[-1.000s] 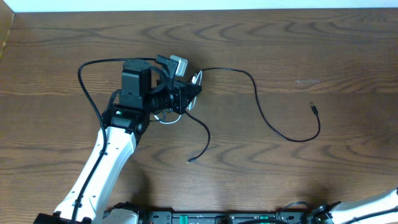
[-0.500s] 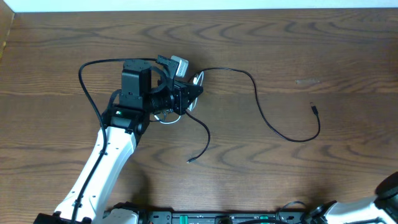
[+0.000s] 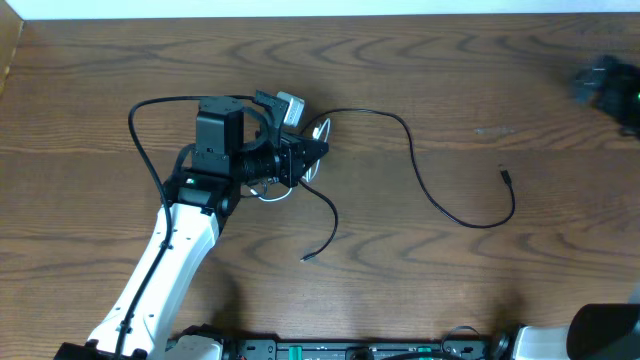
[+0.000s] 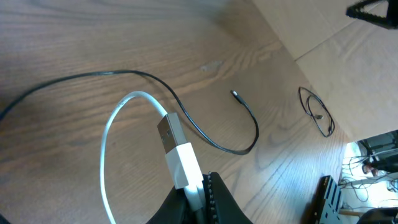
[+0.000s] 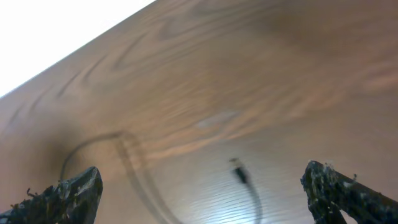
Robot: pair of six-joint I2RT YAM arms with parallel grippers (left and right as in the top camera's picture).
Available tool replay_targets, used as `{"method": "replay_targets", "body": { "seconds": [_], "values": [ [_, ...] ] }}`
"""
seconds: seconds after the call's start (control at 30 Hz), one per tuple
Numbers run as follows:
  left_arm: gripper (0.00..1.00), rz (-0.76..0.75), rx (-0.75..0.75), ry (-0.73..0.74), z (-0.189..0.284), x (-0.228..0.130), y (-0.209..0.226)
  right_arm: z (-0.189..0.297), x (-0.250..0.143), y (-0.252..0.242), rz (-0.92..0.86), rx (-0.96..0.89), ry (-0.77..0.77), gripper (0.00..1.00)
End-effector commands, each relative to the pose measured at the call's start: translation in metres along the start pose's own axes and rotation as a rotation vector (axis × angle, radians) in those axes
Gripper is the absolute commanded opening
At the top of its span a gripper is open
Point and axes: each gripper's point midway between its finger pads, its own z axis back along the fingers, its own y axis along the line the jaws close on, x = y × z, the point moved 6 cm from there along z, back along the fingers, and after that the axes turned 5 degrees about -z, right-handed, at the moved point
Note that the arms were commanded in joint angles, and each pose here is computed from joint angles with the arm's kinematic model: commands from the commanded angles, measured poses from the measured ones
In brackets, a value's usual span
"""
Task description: Untangle cables
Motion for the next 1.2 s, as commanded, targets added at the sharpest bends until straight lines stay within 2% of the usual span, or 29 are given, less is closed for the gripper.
{"method": "replay_targets", "body": {
  "seconds": [0.0, 0.17, 0.3, 0.43, 0.6, 0.93, 1.0, 1.1, 1.17],
  "values": [
    [0.08, -0.003, -0.024, 0.017, -0.003, -0.005, -0.001, -0.007, -0.019, 0.036, 0.191, 0.078, 0.070, 0.99],
    [0.07, 0.002, -0.050, 0.019, -0.002, -0.005, -0.004, -0.013, -0.050, 0.072, 0.382, 0.138, 0.168, 0.99],
    [0.08, 0.001, -0.083, 0.020, -0.002, -0.005, -0.007, -0.015, -0.064, 0.096, 0.444, 0.202, 0.200, 0.99],
    [0.08, -0.030, -0.216, 0.005, 0.000, -0.001, -0.022, -0.012, -0.078, 0.121, 0.520, 0.357, 0.237, 0.99],
    [0.08, -0.095, -0.375, -0.016, 0.002, 0.005, -0.043, -0.016, -0.085, 0.133, 0.551, 0.384, 0.248, 0.99],
    [0.08, -0.238, -0.508, -0.035, -0.008, 0.009, -0.078, -0.028, -0.101, 0.136, 0.664, 0.444, 0.333, 0.99],
    [0.08, -0.314, -0.574, -0.072, -0.004, 0.016, -0.087, -0.024, -0.111, 0.142, 0.741, 0.570, 0.364, 0.99],
    [0.08, -0.338, -0.588, -0.111, 0.000, 0.027, -0.092, -0.013, -0.121, 0.151, 0.836, 0.748, 0.368, 0.99],
    [0.08, -0.344, -0.593, -0.129, 0.001, 0.031, -0.094, -0.010, -0.122, 0.154, 0.852, 0.791, 0.361, 0.99]
  ]
}}
